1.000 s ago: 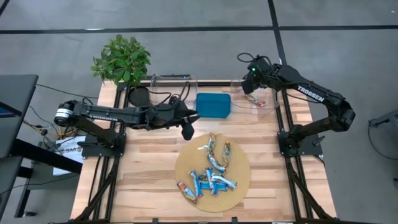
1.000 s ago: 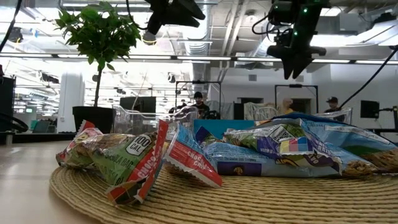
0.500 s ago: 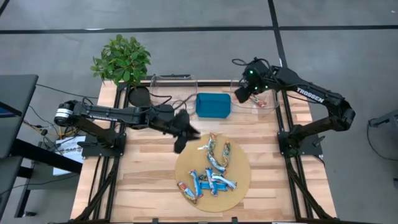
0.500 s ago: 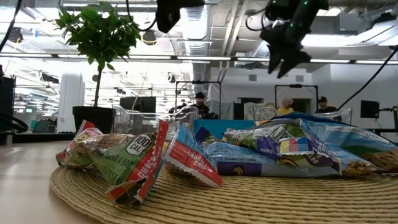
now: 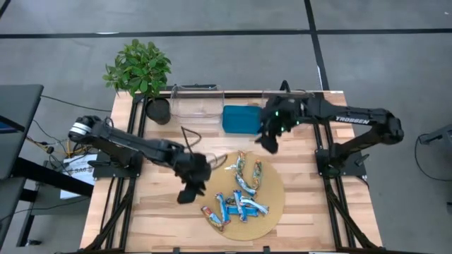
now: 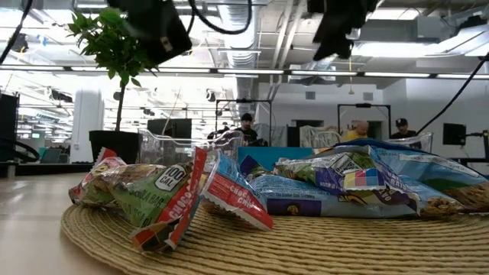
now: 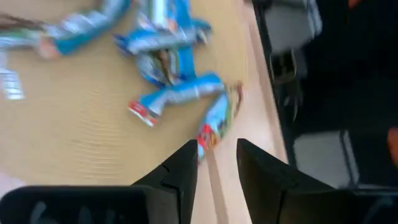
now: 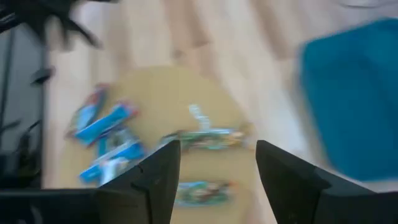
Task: Pick and place Granola Bars by type
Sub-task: Put the red granola bar into the right transparent bin
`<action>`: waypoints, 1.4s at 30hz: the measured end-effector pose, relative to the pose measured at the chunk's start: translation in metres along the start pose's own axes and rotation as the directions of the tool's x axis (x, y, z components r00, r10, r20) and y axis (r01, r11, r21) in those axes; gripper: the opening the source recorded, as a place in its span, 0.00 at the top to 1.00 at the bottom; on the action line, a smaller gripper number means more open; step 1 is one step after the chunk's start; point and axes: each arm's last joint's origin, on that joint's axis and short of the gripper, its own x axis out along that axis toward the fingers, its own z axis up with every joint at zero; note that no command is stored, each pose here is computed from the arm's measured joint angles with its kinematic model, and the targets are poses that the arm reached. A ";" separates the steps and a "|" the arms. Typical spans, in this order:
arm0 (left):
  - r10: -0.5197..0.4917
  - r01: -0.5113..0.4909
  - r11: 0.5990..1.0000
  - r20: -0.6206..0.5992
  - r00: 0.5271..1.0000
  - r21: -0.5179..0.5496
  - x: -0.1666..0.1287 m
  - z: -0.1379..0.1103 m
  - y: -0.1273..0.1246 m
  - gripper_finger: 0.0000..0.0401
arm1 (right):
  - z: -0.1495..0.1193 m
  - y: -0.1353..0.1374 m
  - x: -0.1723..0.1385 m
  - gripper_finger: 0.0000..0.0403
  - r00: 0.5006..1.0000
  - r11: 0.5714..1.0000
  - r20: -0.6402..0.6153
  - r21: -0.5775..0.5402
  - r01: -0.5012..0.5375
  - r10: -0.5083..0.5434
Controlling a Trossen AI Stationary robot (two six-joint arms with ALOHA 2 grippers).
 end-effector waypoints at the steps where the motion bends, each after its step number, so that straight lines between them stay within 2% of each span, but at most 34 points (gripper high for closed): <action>1: -0.001 0.001 1.000 -0.029 1.000 0.021 0.009 -0.002 -0.002 0.74 | -0.001 0.008 0.002 0.50 1.000 1.000 -0.006 -0.025 -0.019 0.019; 6: 0.055 -0.039 0.994 -0.153 0.987 0.106 0.051 -0.017 -0.011 0.74 | -0.009 0.040 0.006 0.50 0.995 0.990 -0.037 -0.103 -0.092 0.089; 11: 0.167 -0.137 0.975 -0.171 0.971 0.175 0.079 -0.025 -0.013 0.74 | -0.010 0.056 0.007 0.52 0.992 0.988 -0.021 -0.087 -0.127 0.125; 16: 0.173 -0.138 0.972 -0.186 0.967 0.190 0.096 -0.029 -0.012 0.74 | -0.011 0.060 0.008 0.53 0.990 0.989 -0.020 -0.049 -0.137 0.136; 23: 0.149 -0.107 0.969 -0.181 0.972 0.221 0.108 -0.032 -0.018 0.74 | -0.012 0.065 0.008 0.54 0.989 0.989 -0.023 -0.031 -0.147 0.147; 32: 0.158 -0.114 0.968 -0.187 0.970 0.225 0.116 -0.035 -0.019 0.74 | -0.012 0.066 0.008 0.55 0.988 0.988 -0.024 -0.014 -0.152 0.152; 36: 0.124 -0.079 0.974 -0.207 0.971 0.213 0.128 -0.038 -0.017 0.74 | -0.012 0.067 0.008 0.55 0.987 0.988 -0.021 -0.009 -0.157 0.157; 42: 0.142 -0.107 0.978 -0.197 0.970 0.179 0.127 -0.035 -0.017 0.77 | -0.012 0.067 0.008 0.56 0.987 0.988 -0.020 -0.009 -0.157 0.157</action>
